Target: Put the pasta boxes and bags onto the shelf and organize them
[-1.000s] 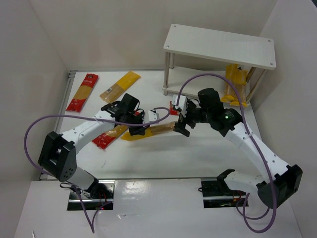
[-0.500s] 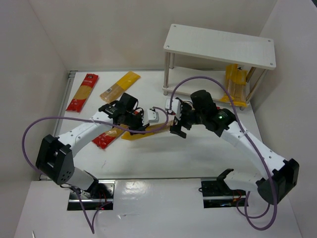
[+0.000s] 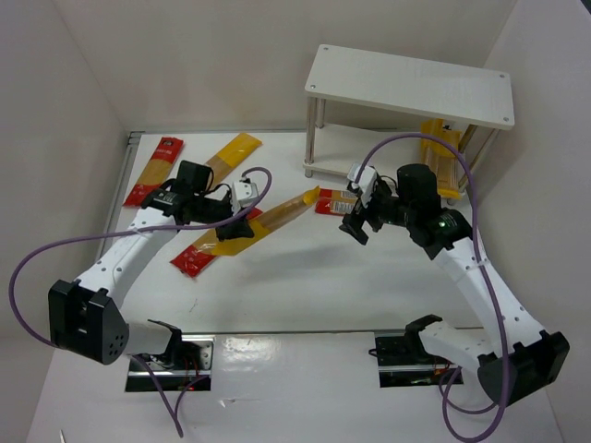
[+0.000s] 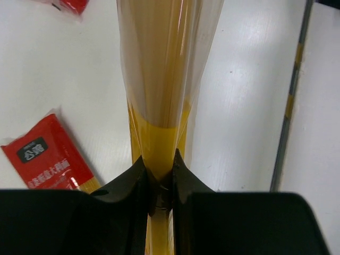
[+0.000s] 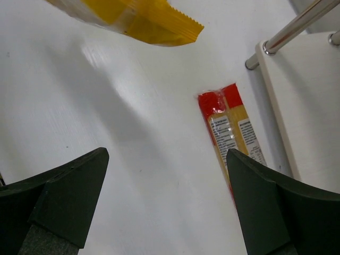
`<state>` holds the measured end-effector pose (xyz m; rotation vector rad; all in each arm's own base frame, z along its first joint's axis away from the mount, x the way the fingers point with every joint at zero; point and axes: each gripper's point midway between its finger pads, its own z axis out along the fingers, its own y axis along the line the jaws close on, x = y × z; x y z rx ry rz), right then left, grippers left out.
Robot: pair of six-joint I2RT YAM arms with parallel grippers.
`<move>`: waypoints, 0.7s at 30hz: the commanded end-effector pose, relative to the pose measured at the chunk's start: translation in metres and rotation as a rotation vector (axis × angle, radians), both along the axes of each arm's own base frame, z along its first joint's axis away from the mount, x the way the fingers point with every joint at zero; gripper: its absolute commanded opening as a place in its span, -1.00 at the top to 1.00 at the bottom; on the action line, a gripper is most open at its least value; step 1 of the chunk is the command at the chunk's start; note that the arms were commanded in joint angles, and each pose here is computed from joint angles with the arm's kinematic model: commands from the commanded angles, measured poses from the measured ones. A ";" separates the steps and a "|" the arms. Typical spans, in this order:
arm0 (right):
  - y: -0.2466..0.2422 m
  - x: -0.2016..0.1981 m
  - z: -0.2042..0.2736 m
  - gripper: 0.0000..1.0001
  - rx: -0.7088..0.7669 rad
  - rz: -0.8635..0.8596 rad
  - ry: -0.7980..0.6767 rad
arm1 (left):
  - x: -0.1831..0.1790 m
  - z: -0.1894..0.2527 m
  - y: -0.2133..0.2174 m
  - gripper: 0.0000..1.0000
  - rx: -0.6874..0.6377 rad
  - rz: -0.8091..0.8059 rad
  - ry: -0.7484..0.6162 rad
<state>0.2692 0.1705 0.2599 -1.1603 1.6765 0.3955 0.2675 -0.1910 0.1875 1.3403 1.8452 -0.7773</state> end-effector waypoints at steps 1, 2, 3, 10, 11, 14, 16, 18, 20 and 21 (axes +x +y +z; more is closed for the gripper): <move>0.006 0.009 0.005 -1.00 0.046 -0.014 0.015 | -0.012 0.054 -0.024 1.00 -0.188 -0.110 -0.075; 0.004 0.012 0.001 -1.00 0.042 -0.034 0.029 | -0.012 0.055 -0.025 1.00 -0.195 -0.099 -0.064; 0.003 0.016 0.001 -1.00 0.034 -0.048 0.030 | -0.008 0.057 -0.025 1.00 -0.196 -0.079 -0.066; -0.027 0.026 0.007 -1.00 0.053 -0.247 0.017 | 0.031 0.044 -0.043 1.00 -0.156 0.128 -0.005; -0.035 0.027 0.005 -1.00 0.056 -0.283 0.023 | 0.041 0.043 -0.043 1.00 -0.144 0.190 0.002; -0.058 0.029 0.000 -1.00 0.055 -0.375 0.035 | 0.064 0.034 -0.058 1.00 -0.125 0.280 0.033; -0.071 0.027 0.008 -1.00 0.073 -0.426 0.022 | 0.078 0.034 -0.077 1.00 -0.118 0.310 0.036; -0.092 0.027 0.012 -1.00 0.093 -0.494 0.020 | 0.089 0.037 -0.094 1.00 -0.137 0.348 0.041; -0.111 0.023 0.020 -1.00 0.126 -0.547 0.007 | 0.096 0.031 -0.112 1.00 -0.113 0.382 0.030; -0.117 0.021 0.021 -1.00 0.133 -0.560 0.007 | 0.099 0.034 -0.120 1.00 -0.124 0.406 0.033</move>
